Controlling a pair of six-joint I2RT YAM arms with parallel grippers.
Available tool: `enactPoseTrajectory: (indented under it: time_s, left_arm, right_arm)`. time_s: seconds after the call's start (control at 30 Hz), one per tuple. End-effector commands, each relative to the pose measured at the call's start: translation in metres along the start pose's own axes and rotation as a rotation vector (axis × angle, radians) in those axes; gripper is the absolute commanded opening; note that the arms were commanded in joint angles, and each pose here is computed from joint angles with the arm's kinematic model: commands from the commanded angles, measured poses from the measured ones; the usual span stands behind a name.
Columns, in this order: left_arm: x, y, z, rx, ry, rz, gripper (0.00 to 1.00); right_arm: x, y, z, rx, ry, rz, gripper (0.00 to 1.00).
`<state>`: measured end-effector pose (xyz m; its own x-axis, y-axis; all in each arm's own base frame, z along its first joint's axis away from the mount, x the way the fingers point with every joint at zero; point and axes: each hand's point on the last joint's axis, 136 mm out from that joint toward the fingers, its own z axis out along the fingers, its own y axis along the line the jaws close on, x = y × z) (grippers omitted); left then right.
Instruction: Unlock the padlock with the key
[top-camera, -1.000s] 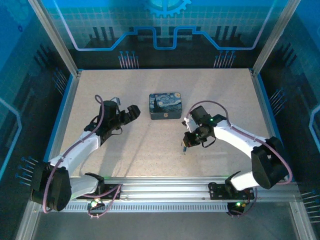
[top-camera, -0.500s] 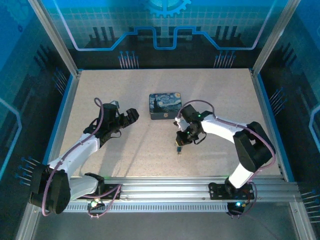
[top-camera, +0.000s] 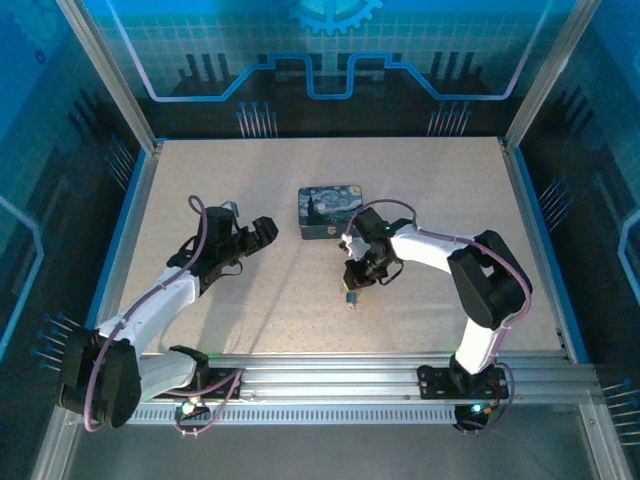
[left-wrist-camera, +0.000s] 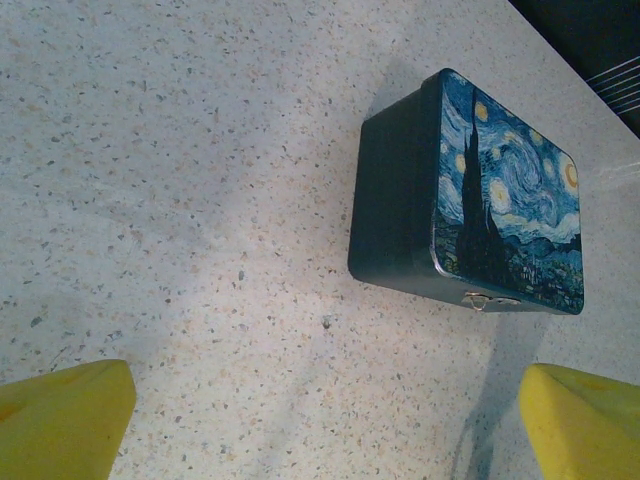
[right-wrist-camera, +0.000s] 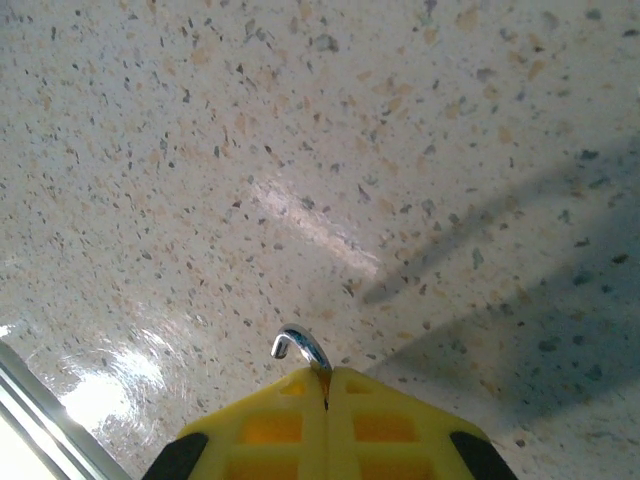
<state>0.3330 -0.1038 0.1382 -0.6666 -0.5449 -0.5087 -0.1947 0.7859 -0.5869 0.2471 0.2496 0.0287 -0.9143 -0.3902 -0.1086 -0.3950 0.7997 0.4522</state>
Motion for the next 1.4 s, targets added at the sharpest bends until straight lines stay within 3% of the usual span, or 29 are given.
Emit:
enactPoseTrajectory:
  time_s: [0.0,0.63,1.37]
  left_arm:
    - [0.005,0.009,0.002,-0.023,0.021,-0.02,0.99]
    - [0.005,0.005,0.003,-0.012,0.036,-0.018,0.99]
    - [0.004,0.003,0.005,-0.013,0.04,-0.017,0.99]
  right_arm:
    - [-0.003,0.006,0.006,-0.016,0.013,-0.026,0.0]
    - [-0.001,-0.004,0.019,-0.029,0.047,0.031,0.01]
    - [-0.001,-0.013,0.009,-0.052,-0.01,0.078,0.02]
